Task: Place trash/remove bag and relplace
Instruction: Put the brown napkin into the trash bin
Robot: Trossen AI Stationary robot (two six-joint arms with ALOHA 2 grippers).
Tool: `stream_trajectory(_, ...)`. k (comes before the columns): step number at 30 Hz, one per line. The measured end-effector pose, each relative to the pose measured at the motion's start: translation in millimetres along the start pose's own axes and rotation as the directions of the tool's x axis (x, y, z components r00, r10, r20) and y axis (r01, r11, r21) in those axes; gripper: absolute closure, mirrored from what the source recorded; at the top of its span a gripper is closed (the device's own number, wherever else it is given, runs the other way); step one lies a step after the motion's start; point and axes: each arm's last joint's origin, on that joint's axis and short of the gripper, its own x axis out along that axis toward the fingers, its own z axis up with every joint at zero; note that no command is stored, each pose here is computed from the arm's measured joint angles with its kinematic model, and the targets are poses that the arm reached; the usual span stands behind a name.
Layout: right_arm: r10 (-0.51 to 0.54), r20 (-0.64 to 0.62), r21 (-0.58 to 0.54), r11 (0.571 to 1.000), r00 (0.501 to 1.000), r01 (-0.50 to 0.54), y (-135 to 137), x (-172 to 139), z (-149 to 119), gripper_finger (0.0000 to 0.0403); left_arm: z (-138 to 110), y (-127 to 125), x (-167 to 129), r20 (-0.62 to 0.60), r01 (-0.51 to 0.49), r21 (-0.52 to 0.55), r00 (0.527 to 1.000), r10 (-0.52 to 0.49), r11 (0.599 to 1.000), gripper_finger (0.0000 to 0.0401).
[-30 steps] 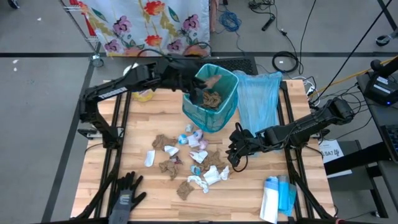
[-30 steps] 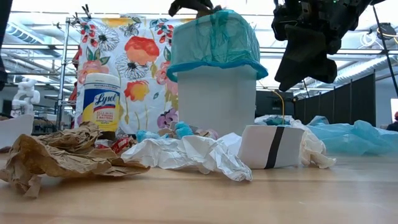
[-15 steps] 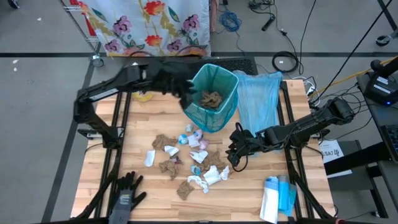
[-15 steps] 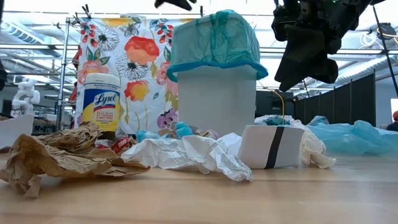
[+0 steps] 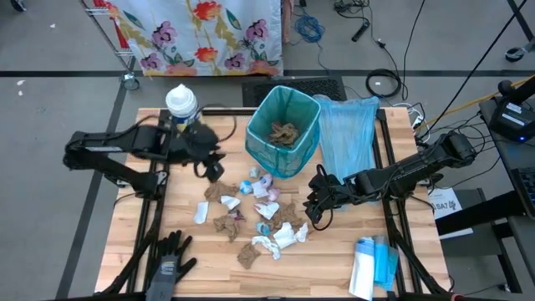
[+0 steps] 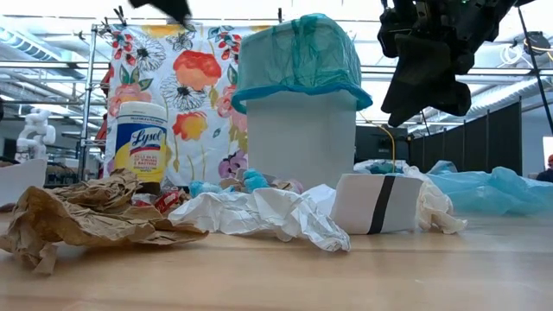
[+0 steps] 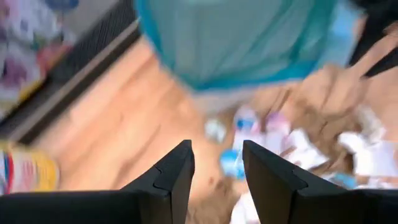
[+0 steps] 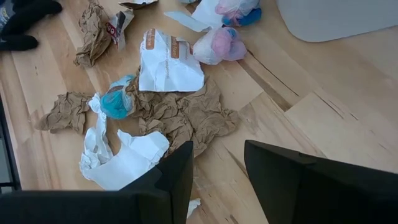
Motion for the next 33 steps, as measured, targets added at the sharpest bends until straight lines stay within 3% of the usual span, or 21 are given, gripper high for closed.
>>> stream_trajectory(8,0.003,0.002,-0.005,1.0,1.0,-0.003,0.3,0.0,0.2,0.0268,-74.4,10.5,51.3,-0.108,-0.032,-0.176,0.994,0.013,0.984,0.0258)
stream_trajectory(16,0.006,0.004,-0.001,1.0,1.0,-0.006,0.6,0.0,0.4,0.0268,-133.1,20.0,99.9,-0.268,-0.072,-0.274,0.963,-0.004,0.959,0.0258)
stream_trajectory(25,0.006,0.004,0.002,1.0,1.0,-0.006,0.6,0.0,0.4,0.0268,-160.3,22.7,125.9,-0.29,-0.058,-0.348,0.956,-0.049,0.936,0.0258)
stream_trajectory(33,0.007,0.004,0.003,1.0,1.0,-0.007,0.6,0.0,0.4,0.0268,-168.1,16.5,144.6,-0.292,-0.027,-0.362,0.952,-0.086,0.932,0.0258)
